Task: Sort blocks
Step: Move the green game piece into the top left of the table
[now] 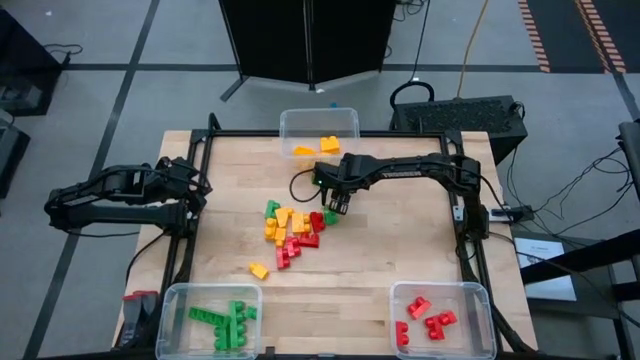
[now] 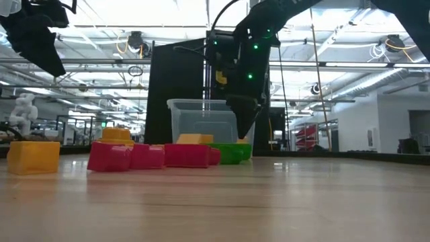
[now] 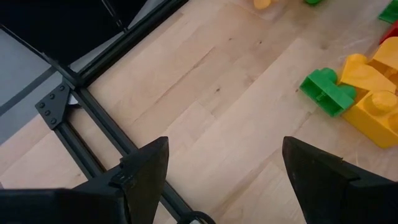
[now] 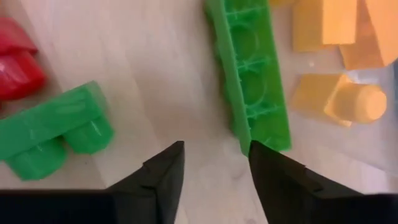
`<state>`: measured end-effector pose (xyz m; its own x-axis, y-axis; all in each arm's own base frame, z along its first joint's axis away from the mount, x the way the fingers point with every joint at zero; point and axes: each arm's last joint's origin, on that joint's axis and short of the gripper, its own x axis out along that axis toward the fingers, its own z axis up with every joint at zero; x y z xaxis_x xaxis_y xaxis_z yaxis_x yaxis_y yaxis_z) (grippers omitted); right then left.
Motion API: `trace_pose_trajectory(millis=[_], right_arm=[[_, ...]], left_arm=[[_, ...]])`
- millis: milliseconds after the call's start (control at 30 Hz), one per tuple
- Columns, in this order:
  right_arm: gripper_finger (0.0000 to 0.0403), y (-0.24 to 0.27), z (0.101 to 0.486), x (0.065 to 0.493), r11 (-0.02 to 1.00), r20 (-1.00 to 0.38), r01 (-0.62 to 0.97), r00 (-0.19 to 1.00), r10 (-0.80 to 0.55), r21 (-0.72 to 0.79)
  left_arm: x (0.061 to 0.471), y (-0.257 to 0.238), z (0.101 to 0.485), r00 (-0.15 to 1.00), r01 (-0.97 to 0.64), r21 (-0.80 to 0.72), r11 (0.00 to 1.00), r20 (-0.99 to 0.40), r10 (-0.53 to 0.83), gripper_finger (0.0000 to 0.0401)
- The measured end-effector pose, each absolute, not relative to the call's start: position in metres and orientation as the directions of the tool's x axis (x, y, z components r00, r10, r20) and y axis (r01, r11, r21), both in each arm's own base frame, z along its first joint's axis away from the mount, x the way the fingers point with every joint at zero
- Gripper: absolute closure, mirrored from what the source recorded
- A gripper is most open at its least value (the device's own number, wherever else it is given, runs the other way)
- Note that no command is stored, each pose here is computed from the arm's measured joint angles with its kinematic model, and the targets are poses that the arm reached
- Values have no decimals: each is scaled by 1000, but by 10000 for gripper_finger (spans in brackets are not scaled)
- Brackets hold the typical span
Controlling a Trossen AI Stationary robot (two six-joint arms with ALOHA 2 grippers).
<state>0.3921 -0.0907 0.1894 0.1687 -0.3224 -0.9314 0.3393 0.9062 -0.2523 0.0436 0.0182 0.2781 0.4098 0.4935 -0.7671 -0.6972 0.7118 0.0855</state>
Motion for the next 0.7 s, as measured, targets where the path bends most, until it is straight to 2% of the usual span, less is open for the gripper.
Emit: trace_pose_trajectory(millis=[167,367,467,533,700], right_arm=[[262,-75,217,409,925,-903,265,263,-341,-272],[301,-51,253,421,866,-834,375,314,-453,-329],[356,-26,262,415,758,-787,535,252,-564,-372],[390,-11,257,411,672,-766,666,231,-600,-326],[398,5,229,402,496,-764,846,184,-618,-198]], left_arm=[[44,18,278,410,-697,85,712,-767,494,114],[44,18,278,410,-698,85,711,-767,494,114],[44,18,278,410,-698,84,711,-767,493,114],[44,18,278,410,-698,84,711,-767,494,114],[44,18,278,410,-698,85,711,-767,493,114]])
